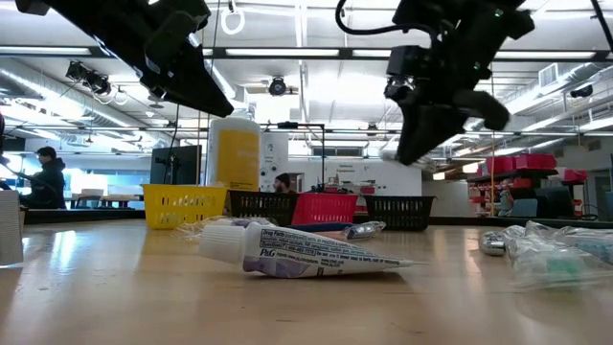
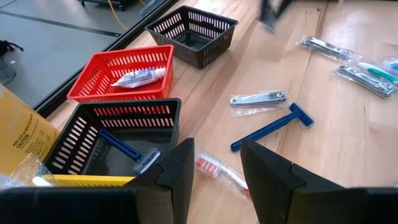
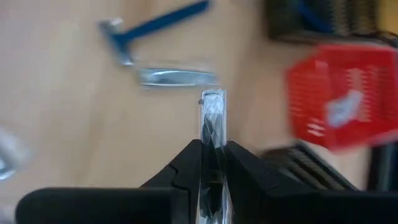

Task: Pick & Place Travel size toiletries
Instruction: Put the silver nail cutter into the right black bin, then put the orange toothbrush into the yellow bin, then put the blue razor into the left black bin

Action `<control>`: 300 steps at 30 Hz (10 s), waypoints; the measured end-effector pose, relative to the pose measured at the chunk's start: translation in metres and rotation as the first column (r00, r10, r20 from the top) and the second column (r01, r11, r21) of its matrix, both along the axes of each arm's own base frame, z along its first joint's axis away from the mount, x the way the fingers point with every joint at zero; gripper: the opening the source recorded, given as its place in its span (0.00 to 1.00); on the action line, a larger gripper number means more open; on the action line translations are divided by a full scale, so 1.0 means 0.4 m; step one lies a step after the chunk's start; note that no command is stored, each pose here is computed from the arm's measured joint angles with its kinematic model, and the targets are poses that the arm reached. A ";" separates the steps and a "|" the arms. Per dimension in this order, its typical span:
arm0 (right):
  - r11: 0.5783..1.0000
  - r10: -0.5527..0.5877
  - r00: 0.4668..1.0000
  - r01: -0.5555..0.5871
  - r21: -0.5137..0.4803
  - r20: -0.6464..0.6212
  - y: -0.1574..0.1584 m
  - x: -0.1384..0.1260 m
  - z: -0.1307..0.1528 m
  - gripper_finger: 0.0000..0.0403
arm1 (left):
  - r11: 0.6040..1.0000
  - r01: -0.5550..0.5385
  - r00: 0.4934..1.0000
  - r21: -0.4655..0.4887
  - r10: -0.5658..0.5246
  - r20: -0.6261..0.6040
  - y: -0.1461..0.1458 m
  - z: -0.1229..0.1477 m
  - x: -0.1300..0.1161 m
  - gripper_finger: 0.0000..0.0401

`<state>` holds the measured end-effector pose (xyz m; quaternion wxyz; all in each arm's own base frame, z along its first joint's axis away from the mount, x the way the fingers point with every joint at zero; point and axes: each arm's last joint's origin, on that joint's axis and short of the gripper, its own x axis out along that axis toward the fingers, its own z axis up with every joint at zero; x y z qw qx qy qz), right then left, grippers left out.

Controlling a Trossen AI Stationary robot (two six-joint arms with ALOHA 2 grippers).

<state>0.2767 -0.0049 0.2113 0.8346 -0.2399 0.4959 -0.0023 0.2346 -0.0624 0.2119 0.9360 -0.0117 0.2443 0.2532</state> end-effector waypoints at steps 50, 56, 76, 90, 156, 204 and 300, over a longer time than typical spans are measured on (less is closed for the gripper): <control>0.805 -0.507 0.855 0.516 0.294 -0.113 -0.300 -0.005 -0.137 0.42 | 1.000 -0.010 1.000 -0.019 0.010 0.017 0.000 0.001 0.001 0.35; 0.832 -0.513 0.857 0.510 0.220 -0.048 -0.265 -0.021 -0.069 0.40 | 1.000 -0.004 1.000 -0.024 0.004 0.018 -0.001 0.002 0.002 0.35; 0.820 -0.237 0.971 0.193 0.539 0.013 -0.068 -0.004 0.012 0.40 | 0.963 -0.096 0.978 -0.253 0.138 0.155 -0.004 0.005 0.009 0.35; 0.827 -0.161 0.987 0.126 0.548 0.016 0.000 0.002 0.014 0.40 | 0.961 -0.091 0.993 -0.261 0.108 0.051 -0.052 -0.089 0.133 0.35; 0.826 -0.164 0.986 0.119 0.552 0.034 -0.001 0.007 0.015 0.39 | 0.811 -0.460 0.881 -0.361 0.468 -0.072 -0.035 -0.072 0.149 0.08; 0.828 -0.160 0.986 0.115 0.549 0.036 -0.001 0.007 0.015 0.39 | 0.633 -0.767 0.630 -0.100 0.716 -0.301 0.200 -0.176 0.090 0.25; 0.770 -0.203 0.976 0.212 0.602 -0.084 0.063 -0.007 0.002 0.38 | 0.811 0.515 0.704 -0.278 -0.585 -0.403 0.171 -0.229 0.370 0.22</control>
